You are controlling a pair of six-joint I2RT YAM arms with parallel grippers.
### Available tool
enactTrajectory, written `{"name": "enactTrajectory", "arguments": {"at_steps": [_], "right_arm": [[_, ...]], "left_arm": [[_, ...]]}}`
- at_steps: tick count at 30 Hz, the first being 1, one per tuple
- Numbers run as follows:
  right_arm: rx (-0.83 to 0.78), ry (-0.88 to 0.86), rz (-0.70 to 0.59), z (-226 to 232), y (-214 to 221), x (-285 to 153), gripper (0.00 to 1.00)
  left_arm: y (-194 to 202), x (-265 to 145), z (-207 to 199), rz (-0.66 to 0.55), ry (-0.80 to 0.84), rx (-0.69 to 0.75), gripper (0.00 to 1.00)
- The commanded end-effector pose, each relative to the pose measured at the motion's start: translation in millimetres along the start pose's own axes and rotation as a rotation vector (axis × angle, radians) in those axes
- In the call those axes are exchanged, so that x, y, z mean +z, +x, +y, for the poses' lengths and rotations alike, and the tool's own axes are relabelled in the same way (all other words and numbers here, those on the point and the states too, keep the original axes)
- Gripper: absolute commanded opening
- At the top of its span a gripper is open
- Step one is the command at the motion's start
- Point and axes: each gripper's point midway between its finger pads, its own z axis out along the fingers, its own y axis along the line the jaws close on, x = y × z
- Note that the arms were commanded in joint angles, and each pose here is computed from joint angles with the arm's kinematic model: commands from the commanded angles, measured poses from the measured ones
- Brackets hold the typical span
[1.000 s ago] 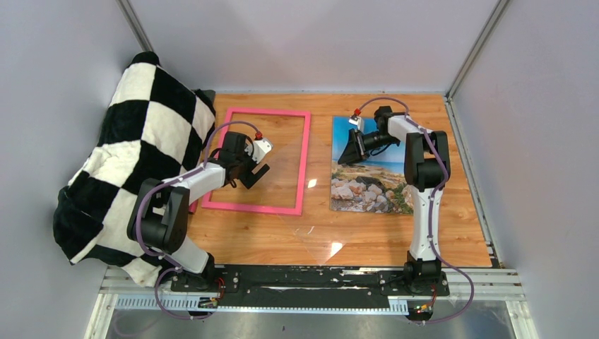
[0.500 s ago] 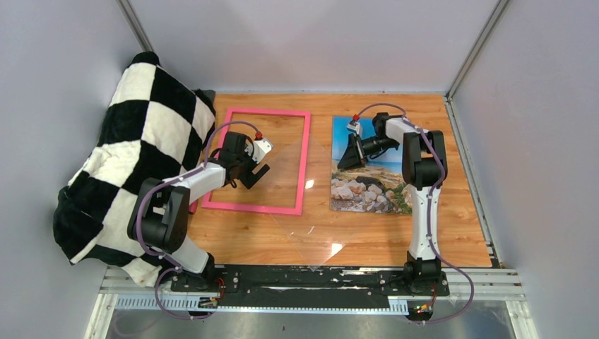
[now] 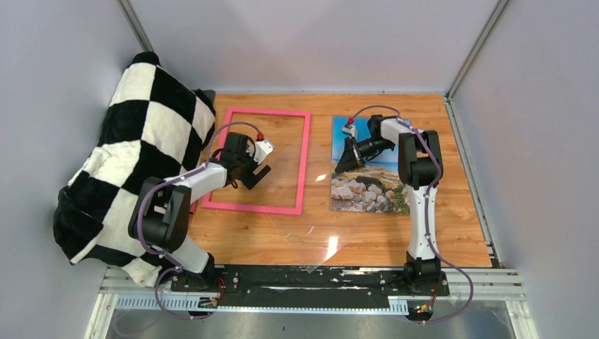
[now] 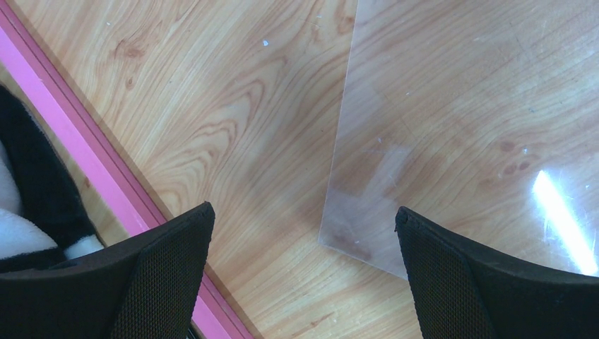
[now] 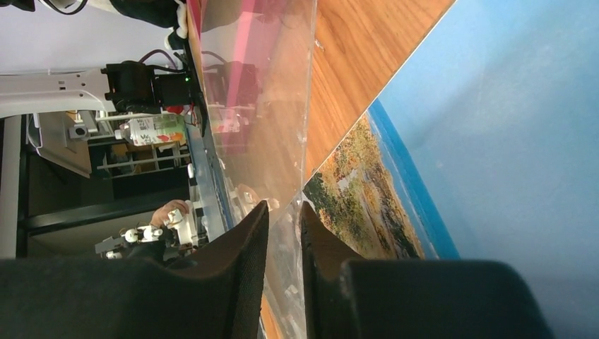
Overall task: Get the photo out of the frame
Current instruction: Pick up the photo frame item at the center of the board.
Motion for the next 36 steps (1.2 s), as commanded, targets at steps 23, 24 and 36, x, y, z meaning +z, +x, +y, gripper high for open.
{"name": "enactTrajectory", "arguments": {"at_steps": [23, 24, 36], "right_arm": [[-0.057, -0.036, 0.021, 33.7, -8.9, 4.0, 0.0], [-0.066, -0.035, 0.012, 37.6, -11.5, 1.1, 0.0], [-0.057, 0.15, -0.188, 59.6, -55.5, -23.8, 0.0]], "left_arm": [[-24.0, -27.5, 36.7, -0.043, -0.092, -0.075, 1.0], [-30.2, -37.0, 47.0, -0.069, -0.095, -0.106, 1.0], [-35.1, -111.5, 73.8, -0.223, -0.125, -0.22, 1.0]]}}
